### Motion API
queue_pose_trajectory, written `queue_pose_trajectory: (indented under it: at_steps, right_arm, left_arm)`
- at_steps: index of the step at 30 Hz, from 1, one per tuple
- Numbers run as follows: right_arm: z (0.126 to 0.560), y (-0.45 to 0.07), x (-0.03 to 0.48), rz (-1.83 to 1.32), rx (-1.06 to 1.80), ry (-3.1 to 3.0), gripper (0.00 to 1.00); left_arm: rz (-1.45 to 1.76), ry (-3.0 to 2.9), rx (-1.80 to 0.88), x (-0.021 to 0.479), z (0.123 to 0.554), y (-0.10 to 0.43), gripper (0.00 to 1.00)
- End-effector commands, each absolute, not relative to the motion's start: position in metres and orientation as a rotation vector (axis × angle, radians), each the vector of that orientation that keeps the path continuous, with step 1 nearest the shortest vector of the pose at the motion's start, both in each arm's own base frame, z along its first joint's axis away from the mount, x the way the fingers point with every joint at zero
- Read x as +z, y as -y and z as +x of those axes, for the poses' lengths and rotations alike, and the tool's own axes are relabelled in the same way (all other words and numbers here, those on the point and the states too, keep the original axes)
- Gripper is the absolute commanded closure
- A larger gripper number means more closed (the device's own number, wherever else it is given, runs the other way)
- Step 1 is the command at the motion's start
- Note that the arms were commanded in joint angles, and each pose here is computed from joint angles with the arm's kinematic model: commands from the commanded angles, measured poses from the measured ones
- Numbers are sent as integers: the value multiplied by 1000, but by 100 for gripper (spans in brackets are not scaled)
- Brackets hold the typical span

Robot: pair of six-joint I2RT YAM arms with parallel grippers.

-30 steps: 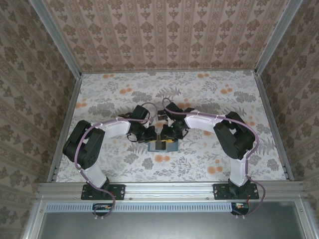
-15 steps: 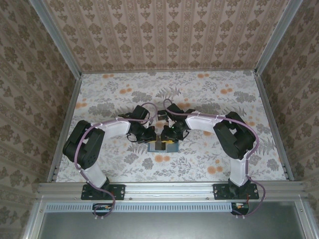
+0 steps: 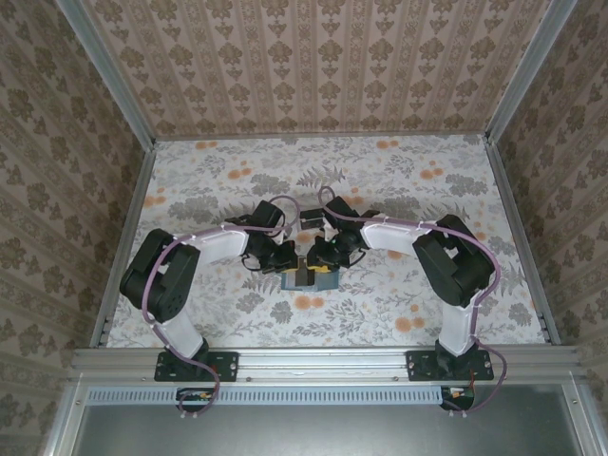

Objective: Take the credit cards out of the card holder

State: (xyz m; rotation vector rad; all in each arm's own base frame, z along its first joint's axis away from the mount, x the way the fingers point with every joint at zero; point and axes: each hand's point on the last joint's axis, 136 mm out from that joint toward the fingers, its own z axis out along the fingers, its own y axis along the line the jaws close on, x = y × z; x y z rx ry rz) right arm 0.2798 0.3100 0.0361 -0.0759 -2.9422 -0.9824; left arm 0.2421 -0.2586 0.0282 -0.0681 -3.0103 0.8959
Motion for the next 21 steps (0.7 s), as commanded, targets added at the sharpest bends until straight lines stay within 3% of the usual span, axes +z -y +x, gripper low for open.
queue_pose_trajectory:
  at_steps: [1,21]
  right_arm:
    - [281,-318,50,-65,-1094,2905,75]
    - [279,-291,34,-92,-961,2950,89]
  left_arm:
    - [-45,2989,759,9,232,243,93]
    - [-44,2996,753,11,232,242,93]
